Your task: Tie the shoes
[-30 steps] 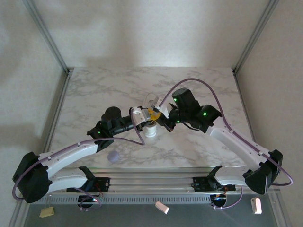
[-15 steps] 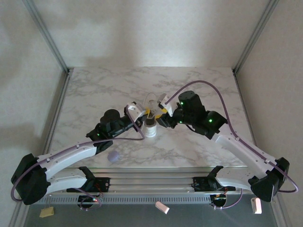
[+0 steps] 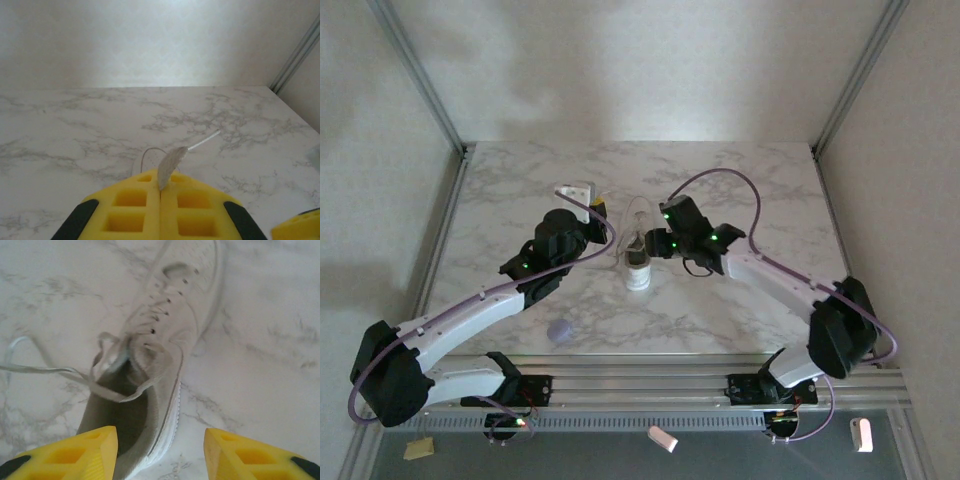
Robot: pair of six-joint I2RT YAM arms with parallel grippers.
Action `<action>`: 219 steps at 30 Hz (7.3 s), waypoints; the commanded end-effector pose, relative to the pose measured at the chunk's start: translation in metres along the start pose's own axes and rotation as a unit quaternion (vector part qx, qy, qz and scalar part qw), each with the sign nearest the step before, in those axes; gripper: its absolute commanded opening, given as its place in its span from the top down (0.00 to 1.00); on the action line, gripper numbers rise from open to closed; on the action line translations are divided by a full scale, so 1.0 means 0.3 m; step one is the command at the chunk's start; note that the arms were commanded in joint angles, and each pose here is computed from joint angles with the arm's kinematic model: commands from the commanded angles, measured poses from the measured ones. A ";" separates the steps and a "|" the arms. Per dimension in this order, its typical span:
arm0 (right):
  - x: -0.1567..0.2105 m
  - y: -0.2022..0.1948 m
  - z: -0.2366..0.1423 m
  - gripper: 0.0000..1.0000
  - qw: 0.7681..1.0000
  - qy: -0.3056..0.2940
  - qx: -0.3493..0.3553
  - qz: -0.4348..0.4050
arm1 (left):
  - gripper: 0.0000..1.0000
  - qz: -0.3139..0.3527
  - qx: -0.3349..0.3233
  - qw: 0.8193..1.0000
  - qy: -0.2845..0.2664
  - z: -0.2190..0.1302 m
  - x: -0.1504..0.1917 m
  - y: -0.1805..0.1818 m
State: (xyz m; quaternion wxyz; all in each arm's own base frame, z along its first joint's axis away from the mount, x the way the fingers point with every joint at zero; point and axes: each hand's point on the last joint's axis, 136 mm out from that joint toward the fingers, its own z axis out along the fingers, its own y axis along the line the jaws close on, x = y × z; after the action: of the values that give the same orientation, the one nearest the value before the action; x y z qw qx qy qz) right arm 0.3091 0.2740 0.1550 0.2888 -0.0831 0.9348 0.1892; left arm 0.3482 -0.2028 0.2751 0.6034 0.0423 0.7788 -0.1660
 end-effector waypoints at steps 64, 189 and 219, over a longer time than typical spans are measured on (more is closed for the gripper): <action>-0.098 0.076 0.020 0.75 0.994 -0.018 -0.106 0.025 | 1.00 0.016 0.085 0.992 0.094 0.044 0.298 0.084; -0.064 0.209 0.043 1.00 0.901 -0.011 -0.254 -0.352 | 1.00 0.122 0.473 0.843 0.226 0.095 0.584 -0.112; -0.100 0.183 0.100 0.68 0.919 0.037 -0.278 -0.277 | 1.00 0.103 0.491 0.839 0.210 0.091 0.560 -0.135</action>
State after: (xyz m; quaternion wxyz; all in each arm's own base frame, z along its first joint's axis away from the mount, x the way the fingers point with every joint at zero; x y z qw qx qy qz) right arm 0.3256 0.3425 0.1555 0.2503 -0.4405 0.7819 0.3632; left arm 0.3189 -0.2669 0.1125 0.3367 0.4425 0.7065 -0.4378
